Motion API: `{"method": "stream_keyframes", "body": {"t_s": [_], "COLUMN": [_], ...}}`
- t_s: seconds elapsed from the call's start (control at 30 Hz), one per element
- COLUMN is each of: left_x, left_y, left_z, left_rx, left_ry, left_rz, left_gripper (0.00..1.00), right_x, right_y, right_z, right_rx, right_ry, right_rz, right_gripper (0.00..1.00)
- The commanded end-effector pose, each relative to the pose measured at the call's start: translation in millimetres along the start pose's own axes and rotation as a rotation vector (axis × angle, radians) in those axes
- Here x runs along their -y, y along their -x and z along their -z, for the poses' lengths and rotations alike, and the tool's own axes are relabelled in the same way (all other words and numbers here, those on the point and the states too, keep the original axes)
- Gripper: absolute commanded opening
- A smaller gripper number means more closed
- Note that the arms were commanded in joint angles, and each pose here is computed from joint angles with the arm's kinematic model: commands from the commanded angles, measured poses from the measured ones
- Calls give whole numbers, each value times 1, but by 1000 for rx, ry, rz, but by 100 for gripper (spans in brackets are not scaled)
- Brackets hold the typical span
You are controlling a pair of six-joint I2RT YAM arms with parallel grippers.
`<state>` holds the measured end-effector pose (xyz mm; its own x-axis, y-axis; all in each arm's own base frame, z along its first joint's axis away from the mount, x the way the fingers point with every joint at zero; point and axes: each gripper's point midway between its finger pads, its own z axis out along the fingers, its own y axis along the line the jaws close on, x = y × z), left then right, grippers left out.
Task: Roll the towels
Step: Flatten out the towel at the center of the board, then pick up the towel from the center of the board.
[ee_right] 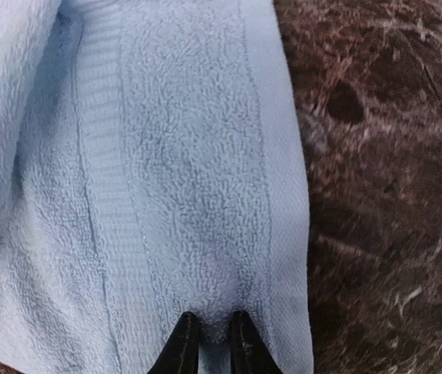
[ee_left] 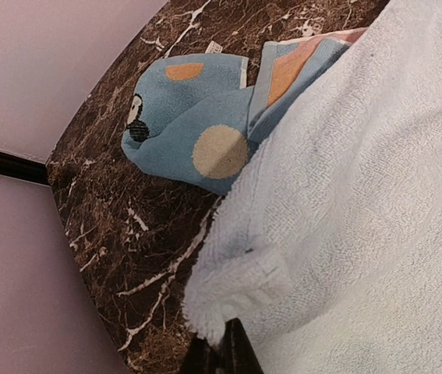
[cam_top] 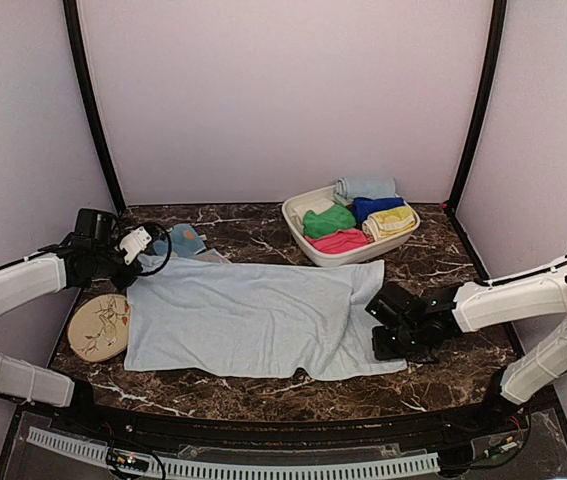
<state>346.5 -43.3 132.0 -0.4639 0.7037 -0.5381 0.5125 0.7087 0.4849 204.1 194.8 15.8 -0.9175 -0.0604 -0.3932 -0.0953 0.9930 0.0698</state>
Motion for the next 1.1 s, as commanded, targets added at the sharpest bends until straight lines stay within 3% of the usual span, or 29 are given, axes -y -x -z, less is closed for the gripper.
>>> {"method": "stream_keyframes", "body": {"t_s": [0.0, 0.07, 0.17, 0.33, 0.5, 0.77, 1.07], "left_x": [3, 3, 1, 2, -6, -3, -18], "left_y": [15, 16, 17, 25, 29, 26, 7], "left_z": [13, 12, 12, 17, 15, -11, -57], "left_rx": [62, 62, 47, 61, 71, 36, -87], "left_ry": [-54, -57, -64, -97, -61, -105, -253], "left_rz": [48, 46, 43, 42, 25, -42, 109], "left_gripper": [0, 0, 5, 31, 49, 54, 56], "right_x": [26, 25, 27, 48, 72, 76, 76], "right_y": [-55, -38, 13, 115, 167, 190, 201], "right_z": [11, 23, 45, 75, 49, -5, -28], "right_rx": [-145, -94, -12, 142, 157, 158, 232], "right_ry": [-105, -97, -45, 23, 11, 19, 25], "right_rz": [-83, -96, -133, -179, -176, -160, -169], "right_gripper": [22, 35, 44, 58, 56, 52, 55]}}
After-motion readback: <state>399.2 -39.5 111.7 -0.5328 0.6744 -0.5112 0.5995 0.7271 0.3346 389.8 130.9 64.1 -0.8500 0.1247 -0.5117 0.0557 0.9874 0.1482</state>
